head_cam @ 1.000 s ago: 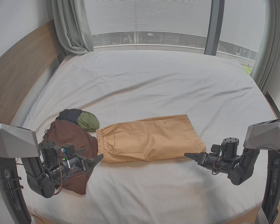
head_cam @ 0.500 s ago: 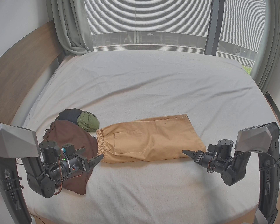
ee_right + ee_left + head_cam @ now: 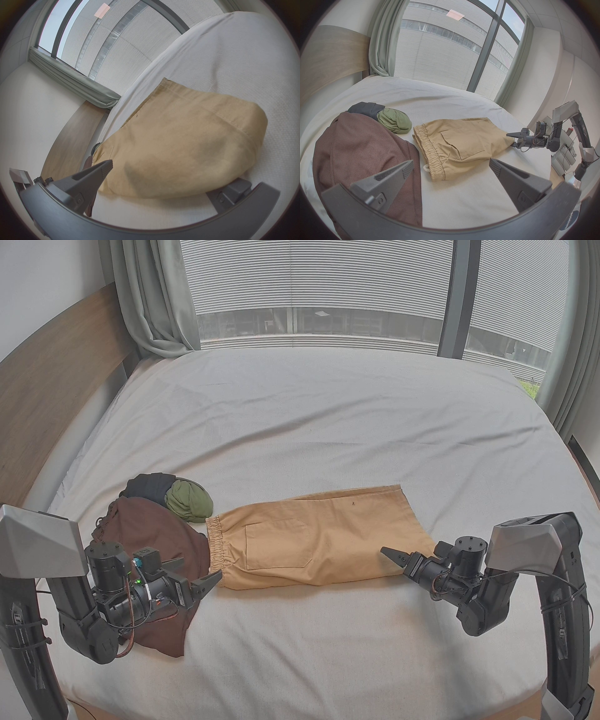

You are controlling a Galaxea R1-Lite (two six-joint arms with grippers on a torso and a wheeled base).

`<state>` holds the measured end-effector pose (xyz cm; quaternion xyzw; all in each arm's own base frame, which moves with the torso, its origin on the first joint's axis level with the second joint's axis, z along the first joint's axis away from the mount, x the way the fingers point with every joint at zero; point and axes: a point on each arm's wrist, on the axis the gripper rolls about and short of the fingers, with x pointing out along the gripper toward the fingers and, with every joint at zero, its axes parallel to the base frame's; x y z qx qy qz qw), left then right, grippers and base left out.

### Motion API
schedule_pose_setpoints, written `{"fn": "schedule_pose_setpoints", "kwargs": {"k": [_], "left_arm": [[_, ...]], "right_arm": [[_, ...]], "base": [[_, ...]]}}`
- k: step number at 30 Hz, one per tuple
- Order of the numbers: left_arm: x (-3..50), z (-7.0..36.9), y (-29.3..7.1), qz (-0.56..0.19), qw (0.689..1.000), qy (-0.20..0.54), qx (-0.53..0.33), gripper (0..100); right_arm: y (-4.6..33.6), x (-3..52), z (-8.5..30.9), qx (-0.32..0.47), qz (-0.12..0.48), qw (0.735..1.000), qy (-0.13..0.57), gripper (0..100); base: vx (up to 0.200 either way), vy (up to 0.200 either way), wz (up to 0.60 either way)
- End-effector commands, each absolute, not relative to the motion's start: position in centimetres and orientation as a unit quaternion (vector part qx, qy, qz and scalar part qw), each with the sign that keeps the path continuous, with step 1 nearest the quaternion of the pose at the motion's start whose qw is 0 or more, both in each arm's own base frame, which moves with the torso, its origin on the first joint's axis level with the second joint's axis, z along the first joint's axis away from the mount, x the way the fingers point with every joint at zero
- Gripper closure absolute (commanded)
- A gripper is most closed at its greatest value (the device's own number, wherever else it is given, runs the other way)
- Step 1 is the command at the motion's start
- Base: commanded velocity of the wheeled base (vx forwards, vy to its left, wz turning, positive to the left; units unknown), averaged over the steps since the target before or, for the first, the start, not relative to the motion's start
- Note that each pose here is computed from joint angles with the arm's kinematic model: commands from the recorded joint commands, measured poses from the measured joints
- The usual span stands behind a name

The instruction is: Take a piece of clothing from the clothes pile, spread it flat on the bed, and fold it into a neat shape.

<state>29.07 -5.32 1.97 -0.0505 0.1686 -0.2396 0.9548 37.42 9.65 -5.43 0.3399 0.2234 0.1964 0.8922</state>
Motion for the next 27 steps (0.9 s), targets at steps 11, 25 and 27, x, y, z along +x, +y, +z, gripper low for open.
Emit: {"fn": "schedule_pose_setpoints", "kwargs": {"k": [11, 25, 27], "left_arm": [[29.1, 1.8, -5.4, -0.240, 0.954, 0.171, -0.051, 0], [29.1, 1.4, -5.4, -0.240, 0.953, 0.178, -0.051, 0], [29.1, 1.3, -5.4, -0.240, 0.953, 0.179, -0.052, 0]], "right_arm": [[11.1, 38.7, -7.1, 0.360, 0.188, 0.891, 0.203, 0], [11.8, 38.6, -7.3, 0.360, 0.188, 0.891, 0.204, 100], [11.8, 38.7, -7.4, 0.359, 0.188, 0.891, 0.203, 100]], "base": [[0.000, 0.000, 0.00], [0.000, 0.000, 0.00], [0.000, 0.000, 0.00]]}}
